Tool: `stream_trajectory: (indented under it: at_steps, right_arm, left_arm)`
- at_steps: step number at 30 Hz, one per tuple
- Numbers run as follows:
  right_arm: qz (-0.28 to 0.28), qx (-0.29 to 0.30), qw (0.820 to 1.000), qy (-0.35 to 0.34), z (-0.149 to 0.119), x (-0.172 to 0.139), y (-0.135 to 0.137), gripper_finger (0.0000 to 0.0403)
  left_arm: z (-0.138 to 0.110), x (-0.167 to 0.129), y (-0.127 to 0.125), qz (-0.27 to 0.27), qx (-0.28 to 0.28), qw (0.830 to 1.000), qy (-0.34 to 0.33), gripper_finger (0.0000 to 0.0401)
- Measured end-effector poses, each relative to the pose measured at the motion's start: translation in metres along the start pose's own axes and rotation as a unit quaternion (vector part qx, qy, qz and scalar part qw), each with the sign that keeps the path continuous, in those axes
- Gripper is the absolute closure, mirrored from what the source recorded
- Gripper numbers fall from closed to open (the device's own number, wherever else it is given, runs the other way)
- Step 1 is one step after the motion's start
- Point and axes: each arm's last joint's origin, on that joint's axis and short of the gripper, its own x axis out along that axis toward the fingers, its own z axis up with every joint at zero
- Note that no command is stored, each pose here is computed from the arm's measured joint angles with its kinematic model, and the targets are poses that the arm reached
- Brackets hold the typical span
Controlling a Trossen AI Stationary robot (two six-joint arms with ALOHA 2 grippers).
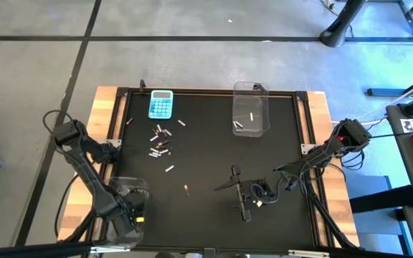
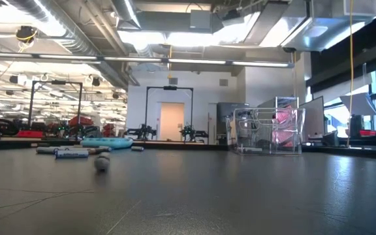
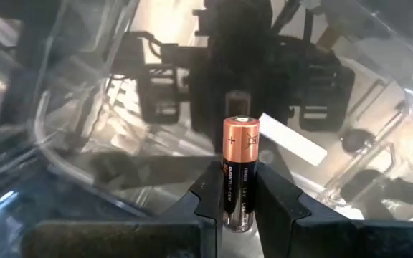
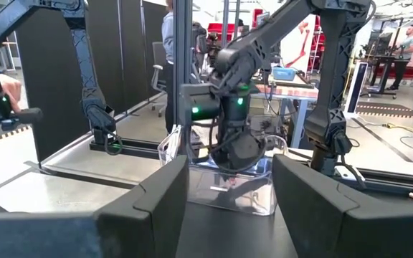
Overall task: Sort batteries
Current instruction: Put the black battery into the bottom transparent bin, then put the black battery into the top transparent bin
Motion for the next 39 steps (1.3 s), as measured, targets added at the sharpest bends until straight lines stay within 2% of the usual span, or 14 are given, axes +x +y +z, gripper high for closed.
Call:
stream_trajectory:
  at_steps: [3,14,18,22,27,30,34,39]
  right_arm:
    - [0.0,0.0,1.0,0.0,0.0,0.0,0.0,0.0199]
    - [-0.032,0.018,0.999,0.009,-0.002,0.0,-0.002,0.0199]
    - [-0.052,0.029,0.998,0.027,-0.006,0.003,-0.004,0.0199]
    - [-0.064,0.027,0.995,0.072,-0.016,0.026,-0.004,0.0199]
    - [-0.081,0.014,0.984,0.16,-0.033,0.075,-0.009,0.0199]
    - [-0.088,0.028,0.973,0.212,-0.044,0.1,-0.013,0.0199]
    - [-0.108,0.077,0.965,0.226,-0.059,0.129,-0.017,0.0199]
    - [-0.108,0.11,0.963,0.221,-0.075,0.157,-0.017,0.0199]
  left_arm:
    - [0.0,0.008,0.004,-0.004,0.0,1.0,0.0,0.0355]
    - [0.001,0.012,0.006,-0.006,0.01,1.0,-0.002,0.0269]
    - [0.0,0.003,0.01,-0.021,0.016,1.0,0.0,0.0244]
    - [0.001,-0.019,0.017,-0.066,0.005,0.998,-0.001,0.023]
    - [0.001,-0.05,0.035,-0.114,-0.03,0.993,-0.028,0.0233]
    - [0.002,-0.067,0.047,-0.149,-0.031,0.986,-0.068,0.0239]
    - [0.004,-0.088,0.061,-0.187,-0.005,0.972,-0.142,0.0247]
    - [0.01,-0.106,0.074,-0.195,0.046,0.931,-0.306,0.0254]
